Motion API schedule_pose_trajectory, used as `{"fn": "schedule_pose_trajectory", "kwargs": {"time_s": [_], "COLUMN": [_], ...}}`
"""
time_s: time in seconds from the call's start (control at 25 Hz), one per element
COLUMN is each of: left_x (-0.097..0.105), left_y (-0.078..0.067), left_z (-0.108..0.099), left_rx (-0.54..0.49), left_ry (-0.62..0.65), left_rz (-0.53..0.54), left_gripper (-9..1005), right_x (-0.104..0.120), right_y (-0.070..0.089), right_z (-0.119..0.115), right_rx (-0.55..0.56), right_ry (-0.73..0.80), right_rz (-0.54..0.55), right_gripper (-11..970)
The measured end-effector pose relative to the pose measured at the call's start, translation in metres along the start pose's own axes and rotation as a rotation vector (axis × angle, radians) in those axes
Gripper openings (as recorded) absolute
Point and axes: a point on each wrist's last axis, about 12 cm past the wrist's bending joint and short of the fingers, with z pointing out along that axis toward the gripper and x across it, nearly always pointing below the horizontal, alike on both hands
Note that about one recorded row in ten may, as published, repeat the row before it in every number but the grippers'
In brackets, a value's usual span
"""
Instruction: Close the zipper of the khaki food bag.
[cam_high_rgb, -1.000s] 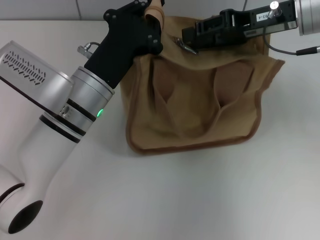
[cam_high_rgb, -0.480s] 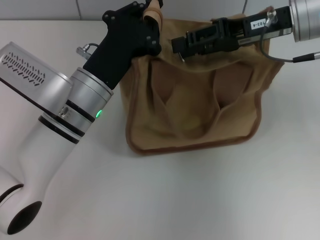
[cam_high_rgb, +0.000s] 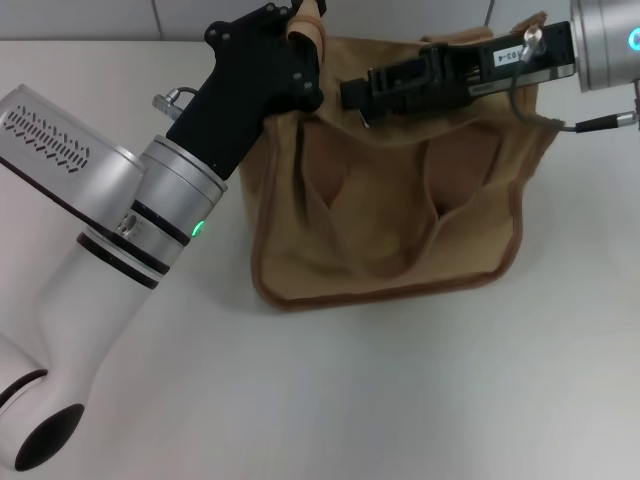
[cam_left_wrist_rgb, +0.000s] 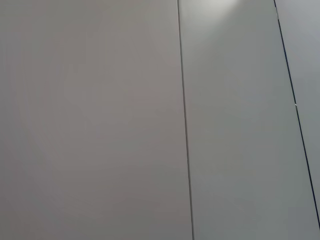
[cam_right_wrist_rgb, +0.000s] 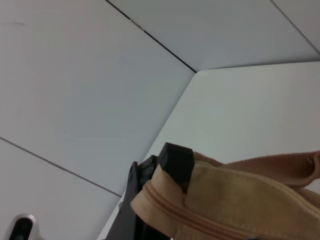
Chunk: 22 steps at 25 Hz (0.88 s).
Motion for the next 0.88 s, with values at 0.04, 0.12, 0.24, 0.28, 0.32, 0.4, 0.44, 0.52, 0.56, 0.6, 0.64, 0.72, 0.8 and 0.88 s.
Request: {"fn": "schedule_pose_trajectory", "kwargs": {"time_s": [0.04,0.12,0.24,0.28,0.32,0.4,0.44,0.52,0.56,0.6,0.64,0.72,0.8,0.88], "left_x": [0.000,0.000,0.000,0.000,0.000,0.000,0.000,0.000,0.000,0.000,0.000,-0.002,-0.003,-0.003], "left_y": [0.000,0.000,0.000,0.000,0.000,0.000,0.000,0.000,0.000,0.000,-0.001,-0.004,-0.005,-0.006], "left_z": [0.000,-0.001,-0.001,-0.001,-0.002,-0.002,-0.002,-0.002,-0.003,-0.003,-0.002,-0.002,-0.001,-0.001], "left_rx": [-0.001,-0.001,-0.002,-0.003,-0.004,-0.004,-0.004,-0.005,-0.005,-0.003,0.003,0.020,0.030,0.037], "left_ry": [0.000,-0.001,-0.003,-0.003,-0.004,-0.004,-0.004,-0.004,-0.004,-0.004,-0.006,-0.014,-0.019,-0.022], "left_rz": [0.000,-0.001,-0.005,-0.009,-0.013,-0.018,-0.018,-0.022,-0.024,-0.025,-0.025,-0.024,-0.022,-0.022], "left_gripper": [68,68,68,69,69,69,69,69,70,70,70,70,71,71], "right_x": [0.001,0.003,0.007,0.008,0.009,0.008,0.008,0.009,0.010,0.010,0.010,0.011,0.012,0.013], "right_y": [-0.001,-0.002,0.000,0.000,0.001,-0.001,-0.003,-0.003,-0.004,-0.005,-0.006,-0.008,-0.008,-0.009], "right_z": [0.001,0.004,0.010,0.012,0.013,0.012,0.011,0.011,0.012,0.012,0.013,0.013,0.013,0.012], "right_rx": [0.001,-0.003,-0.024,-0.030,-0.032,-0.017,-0.012,-0.011,-0.006,0.003,0.015,0.026,0.027,0.027], "right_ry": [-0.002,-0.003,0.003,0.006,0.007,0.002,-0.003,-0.003,-0.001,0.001,0.005,0.012,0.010,0.006], "right_rz": [0.006,0.015,0.035,0.037,0.038,0.057,0.071,0.084,0.082,0.083,0.086,0.095,0.099,0.102], "right_gripper": [472,468,462,459,457,453,451,447,445,443,441,437,433,429]}}
